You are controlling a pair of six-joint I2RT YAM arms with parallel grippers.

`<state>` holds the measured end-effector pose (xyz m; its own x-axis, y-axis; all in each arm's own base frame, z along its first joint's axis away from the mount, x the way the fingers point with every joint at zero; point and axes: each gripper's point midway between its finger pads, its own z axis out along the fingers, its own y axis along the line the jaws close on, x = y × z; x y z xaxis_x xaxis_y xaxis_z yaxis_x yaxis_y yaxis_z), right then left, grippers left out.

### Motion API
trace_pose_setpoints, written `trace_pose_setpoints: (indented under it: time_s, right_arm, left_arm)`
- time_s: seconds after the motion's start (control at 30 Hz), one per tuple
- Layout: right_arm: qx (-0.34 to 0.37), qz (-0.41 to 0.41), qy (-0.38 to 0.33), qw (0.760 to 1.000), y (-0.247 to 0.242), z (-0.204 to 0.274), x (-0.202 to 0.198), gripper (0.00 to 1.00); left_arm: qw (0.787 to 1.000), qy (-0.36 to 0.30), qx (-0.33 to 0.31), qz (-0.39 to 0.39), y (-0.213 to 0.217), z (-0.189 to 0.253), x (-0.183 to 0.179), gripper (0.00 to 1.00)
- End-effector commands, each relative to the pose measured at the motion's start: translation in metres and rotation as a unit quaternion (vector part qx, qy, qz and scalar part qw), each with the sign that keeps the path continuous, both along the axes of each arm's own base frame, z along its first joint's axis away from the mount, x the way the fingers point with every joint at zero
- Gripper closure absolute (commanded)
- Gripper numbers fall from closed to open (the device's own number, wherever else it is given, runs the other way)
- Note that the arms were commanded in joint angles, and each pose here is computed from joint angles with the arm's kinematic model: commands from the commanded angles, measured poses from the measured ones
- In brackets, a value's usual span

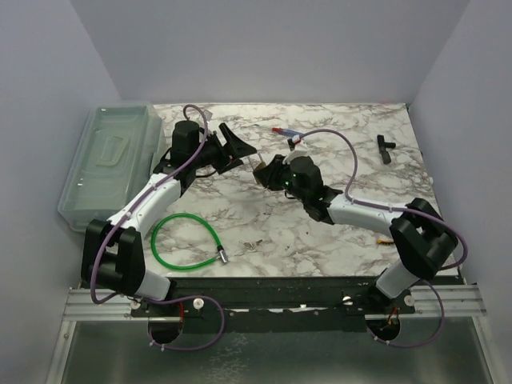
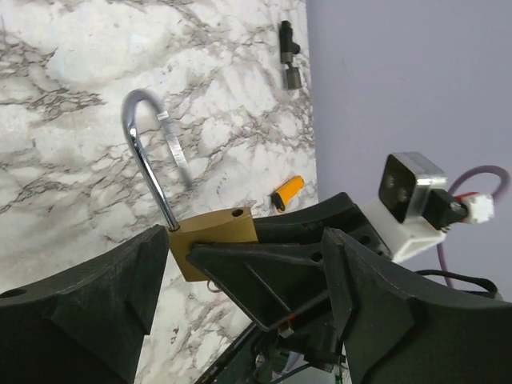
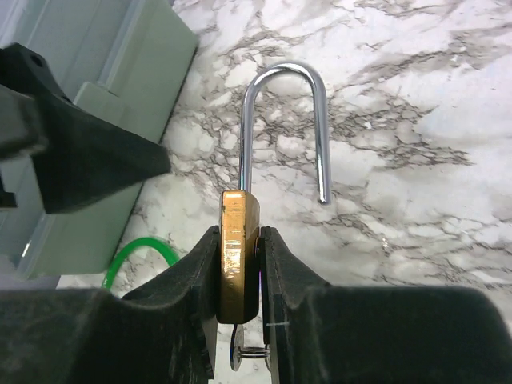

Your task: Unlock with the key

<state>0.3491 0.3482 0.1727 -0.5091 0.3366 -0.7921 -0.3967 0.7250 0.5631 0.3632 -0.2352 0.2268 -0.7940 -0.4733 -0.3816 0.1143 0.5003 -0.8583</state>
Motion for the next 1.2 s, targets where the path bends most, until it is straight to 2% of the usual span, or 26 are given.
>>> trace_pose_setpoints:
  time_s: [0.0,0.37,0.53,0.77,0.87,1.0,1.17]
  right_arm:
    - [0.039,-0.003,-0.037,0.999,-0.008,0.043,-0.007,1.00]
    - [0.054,0.044,-0.097,0.993,-0.033,0.091,-0.051,1.00]
    - [0.028,0.070,-0.125,0.989,-0.040,0.107,-0.064,1.00]
    - [-0.006,0.094,-0.165,0.982,-0.059,0.136,-0.083,1.00]
    - [0.006,0.111,-0.180,0.977,-0.066,0.154,-0.096,1.00]
    - [0.043,0.135,-0.196,0.970,-0.073,0.180,-0.112,1.00]
    - [0.067,0.159,-0.197,0.965,-0.070,0.195,-0.124,1.00]
  left_arm:
    - [0.996,-0.082,-0.024,-0.028,-0.004,0.044,-0.004,0.18]
    - [0.991,-0.128,-0.037,0.011,0.006,0.069,-0.003,0.18]
    - [0.989,-0.139,-0.056,-0.016,-0.001,0.079,-0.010,0.23]
    - [0.974,-0.211,-0.074,-0.042,-0.003,0.103,-0.027,0.27]
    - [0.962,-0.241,-0.092,-0.084,-0.009,0.112,-0.042,0.26]
    - [0.936,-0.283,-0.114,-0.175,-0.019,0.125,-0.071,0.24]
    - [0.917,-0.300,-0.126,-0.229,-0.023,0.130,-0.090,0.25]
